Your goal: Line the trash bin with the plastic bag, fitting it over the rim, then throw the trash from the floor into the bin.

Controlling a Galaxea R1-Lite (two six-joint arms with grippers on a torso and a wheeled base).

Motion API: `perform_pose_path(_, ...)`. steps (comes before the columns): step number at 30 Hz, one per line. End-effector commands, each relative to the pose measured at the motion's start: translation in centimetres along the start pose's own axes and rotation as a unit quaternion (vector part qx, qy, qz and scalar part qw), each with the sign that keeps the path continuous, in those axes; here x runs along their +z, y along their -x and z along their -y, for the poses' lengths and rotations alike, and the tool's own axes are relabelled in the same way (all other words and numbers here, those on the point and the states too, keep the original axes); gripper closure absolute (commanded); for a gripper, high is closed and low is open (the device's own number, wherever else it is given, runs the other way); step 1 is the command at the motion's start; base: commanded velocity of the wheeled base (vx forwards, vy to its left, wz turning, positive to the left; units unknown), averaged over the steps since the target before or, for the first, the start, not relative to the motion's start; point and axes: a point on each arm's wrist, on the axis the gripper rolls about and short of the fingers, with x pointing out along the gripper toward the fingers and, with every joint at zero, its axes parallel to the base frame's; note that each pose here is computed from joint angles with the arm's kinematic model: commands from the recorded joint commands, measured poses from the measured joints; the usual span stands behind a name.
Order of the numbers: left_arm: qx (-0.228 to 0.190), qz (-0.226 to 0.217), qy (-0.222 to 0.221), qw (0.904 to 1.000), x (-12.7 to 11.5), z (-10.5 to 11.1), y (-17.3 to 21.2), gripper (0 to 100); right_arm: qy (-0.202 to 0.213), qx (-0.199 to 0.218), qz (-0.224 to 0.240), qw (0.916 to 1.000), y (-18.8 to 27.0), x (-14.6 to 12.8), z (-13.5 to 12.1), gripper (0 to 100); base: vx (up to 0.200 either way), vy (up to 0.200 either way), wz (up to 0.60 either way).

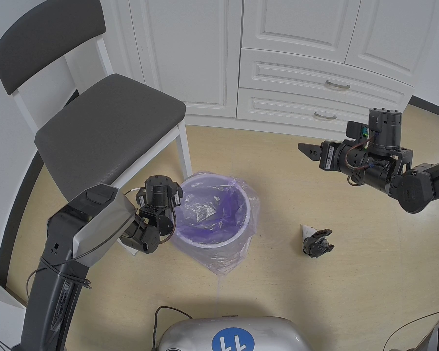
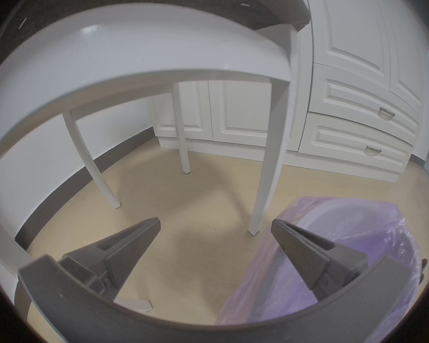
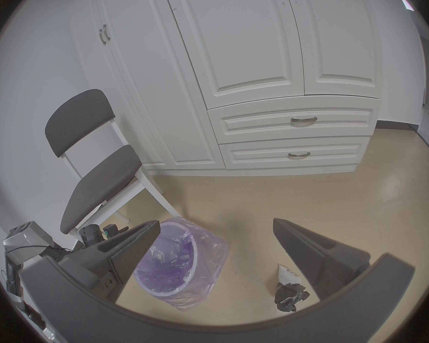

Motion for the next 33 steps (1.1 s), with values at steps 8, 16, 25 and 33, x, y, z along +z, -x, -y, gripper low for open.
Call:
perform_pose_path(8,0.009,-0.026,0.004,0.9996,-0.3,-0.4,-0.4,0,0.001,-0.001,-0.004,1.0,0.0,-0.2,0.1,0,0.0,0.0,0.0)
perform_pose_path(16,-0.018,-0.041,-0.002,0.999,-1.1,1.7,1.7,0,0.002,-0.001,-0.005,1.0,-0.1,-0.3,0.1,0,0.0,0.0,0.0)
perform_pose_path(25,-0.02,-0.05,0.009,0.9985,-0.3,1.1,2.7,0,0.002,-0.003,-0.01,0.9999,-0.4,-0.6,0.2,0,0.0,0.0,0.0)
perform_pose_path(33,-0.012,-0.047,0.017,0.9987,0.4,0.1,2.8,0,0.003,-0.011,-0.025,0.9996,-1.6,-1.6,0.7,0,0.0,0.0,0.0)
